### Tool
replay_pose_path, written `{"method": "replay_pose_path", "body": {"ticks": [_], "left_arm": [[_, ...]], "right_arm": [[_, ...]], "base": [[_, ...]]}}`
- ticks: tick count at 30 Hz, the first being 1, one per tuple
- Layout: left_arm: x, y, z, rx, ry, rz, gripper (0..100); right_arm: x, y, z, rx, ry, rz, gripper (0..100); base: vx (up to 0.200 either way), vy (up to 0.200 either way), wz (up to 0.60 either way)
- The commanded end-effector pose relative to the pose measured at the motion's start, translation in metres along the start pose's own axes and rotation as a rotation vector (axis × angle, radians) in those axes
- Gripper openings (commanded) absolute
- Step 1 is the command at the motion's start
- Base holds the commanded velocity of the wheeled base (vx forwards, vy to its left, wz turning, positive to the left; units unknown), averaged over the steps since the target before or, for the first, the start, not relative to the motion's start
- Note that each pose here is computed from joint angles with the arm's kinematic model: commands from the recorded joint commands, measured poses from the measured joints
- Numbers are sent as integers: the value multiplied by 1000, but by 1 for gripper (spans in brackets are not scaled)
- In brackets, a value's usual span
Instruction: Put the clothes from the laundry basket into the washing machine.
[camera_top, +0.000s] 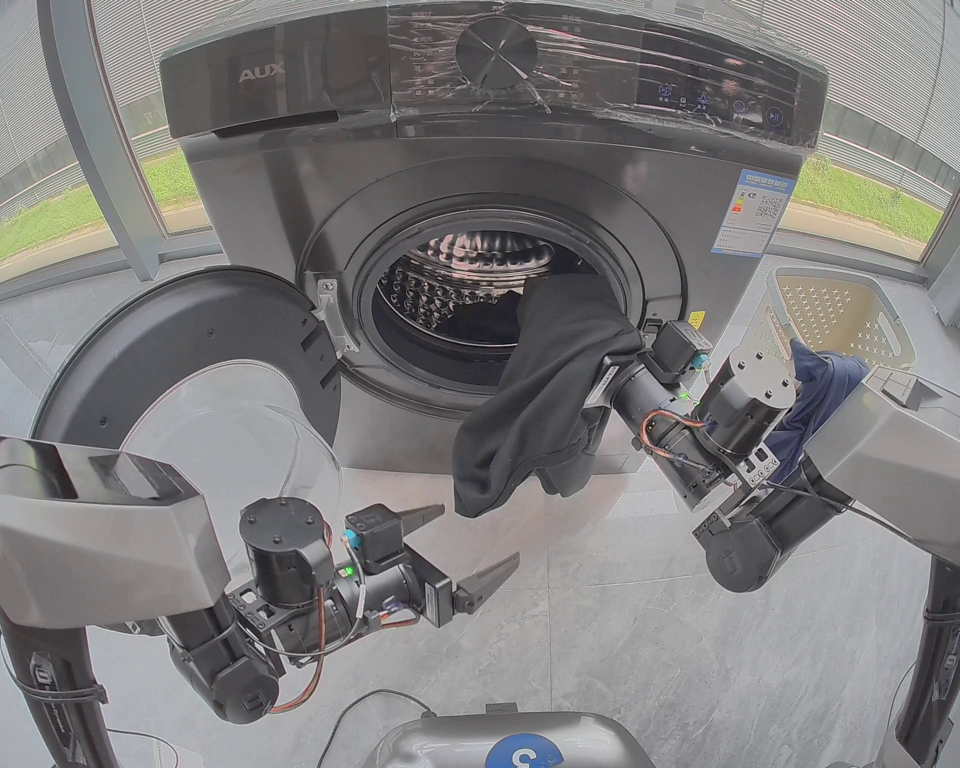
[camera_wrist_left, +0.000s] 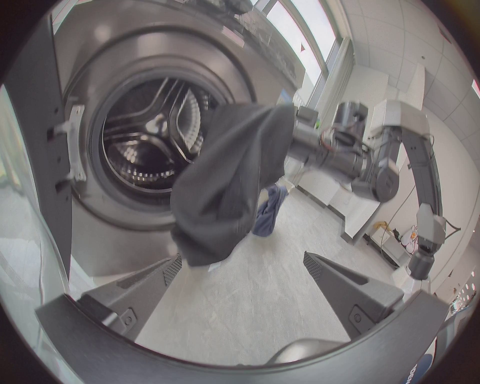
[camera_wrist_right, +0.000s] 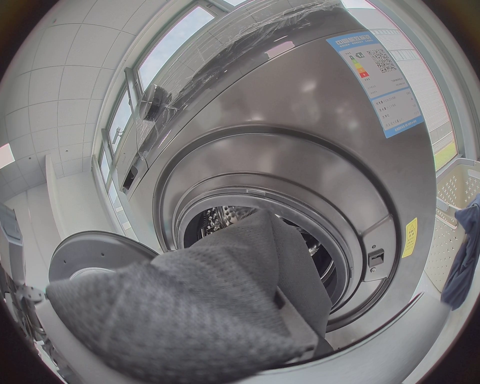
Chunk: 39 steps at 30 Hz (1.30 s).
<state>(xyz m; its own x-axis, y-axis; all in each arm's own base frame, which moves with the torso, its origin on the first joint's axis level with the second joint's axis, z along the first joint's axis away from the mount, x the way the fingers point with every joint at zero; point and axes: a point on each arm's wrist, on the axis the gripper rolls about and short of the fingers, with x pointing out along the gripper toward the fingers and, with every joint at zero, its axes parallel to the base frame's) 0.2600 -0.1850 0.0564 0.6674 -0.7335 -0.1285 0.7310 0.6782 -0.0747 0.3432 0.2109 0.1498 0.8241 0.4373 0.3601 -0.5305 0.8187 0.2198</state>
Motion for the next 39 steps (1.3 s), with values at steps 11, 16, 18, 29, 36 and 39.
{"method": "replay_pose_path", "body": {"ticks": [11,16,18,29,36,39], "left_arm": [[10,-4,23,29,-101,-27,100],[31,1,7,26,-81,-27,100],[38,1,10,32,-105,-28,100],[61,-7,25,47,-194,-67,100],[80,-6,10,46,-185,-72,100],[89,-1,1,43,-181,-66,100]], "right_arm": [[-1,11,-10,13,15,23,0],[-2,20,-13,24,17,15,0],[-3,22,-17,26,27,18,0],[-3,29,-31,40,57,31,0],[-4,34,-30,45,55,38,0],[-5,39,-27,51,45,33,0]], "base": [[0,0,0],[0,0,0],[0,0,0],[0,0,0],[0,0,0],[0,0,0]]}}
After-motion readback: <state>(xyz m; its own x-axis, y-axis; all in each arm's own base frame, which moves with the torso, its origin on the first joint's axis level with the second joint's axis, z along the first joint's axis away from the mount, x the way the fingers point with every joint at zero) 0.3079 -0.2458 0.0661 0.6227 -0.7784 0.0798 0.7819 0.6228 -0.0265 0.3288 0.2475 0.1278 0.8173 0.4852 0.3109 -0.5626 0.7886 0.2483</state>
